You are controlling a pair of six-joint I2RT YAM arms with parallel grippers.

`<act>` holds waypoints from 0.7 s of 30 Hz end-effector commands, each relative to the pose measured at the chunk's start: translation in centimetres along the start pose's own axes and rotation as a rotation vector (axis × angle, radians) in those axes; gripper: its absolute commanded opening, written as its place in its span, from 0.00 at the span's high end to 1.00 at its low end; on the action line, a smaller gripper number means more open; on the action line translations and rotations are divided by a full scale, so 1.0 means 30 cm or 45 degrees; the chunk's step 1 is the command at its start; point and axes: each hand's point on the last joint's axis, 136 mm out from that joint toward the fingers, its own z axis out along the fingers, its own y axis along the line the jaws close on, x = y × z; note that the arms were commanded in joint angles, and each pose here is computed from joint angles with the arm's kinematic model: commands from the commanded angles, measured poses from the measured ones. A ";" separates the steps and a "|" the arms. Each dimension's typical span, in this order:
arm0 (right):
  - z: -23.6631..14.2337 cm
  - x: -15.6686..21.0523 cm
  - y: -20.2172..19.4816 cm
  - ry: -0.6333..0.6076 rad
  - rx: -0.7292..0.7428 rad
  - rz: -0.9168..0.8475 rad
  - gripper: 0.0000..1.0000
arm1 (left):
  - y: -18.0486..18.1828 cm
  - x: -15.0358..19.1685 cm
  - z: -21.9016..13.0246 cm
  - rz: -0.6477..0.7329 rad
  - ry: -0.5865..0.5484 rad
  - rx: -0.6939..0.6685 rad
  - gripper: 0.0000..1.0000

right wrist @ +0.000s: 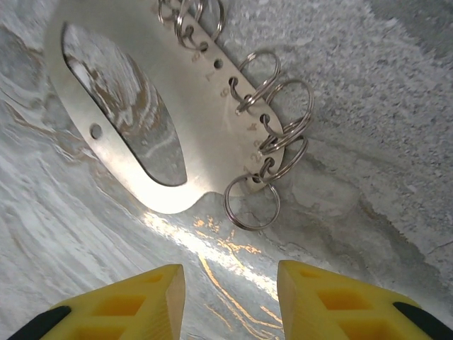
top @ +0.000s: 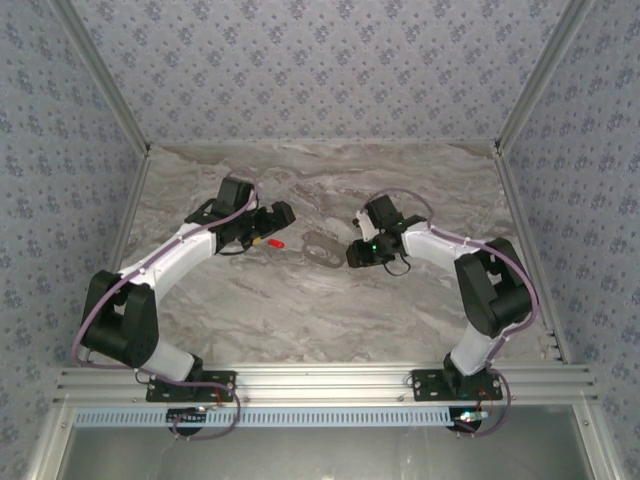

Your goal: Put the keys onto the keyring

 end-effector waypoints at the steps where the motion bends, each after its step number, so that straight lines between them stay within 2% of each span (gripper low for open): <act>1: 0.013 0.019 -0.042 0.061 0.139 -0.105 0.59 | -0.031 0.004 -0.026 0.016 -0.006 0.045 0.02; 21: 0.088 -0.031 -0.034 0.110 0.141 -0.145 0.62 | -0.027 0.006 -0.023 0.027 0.001 0.036 0.02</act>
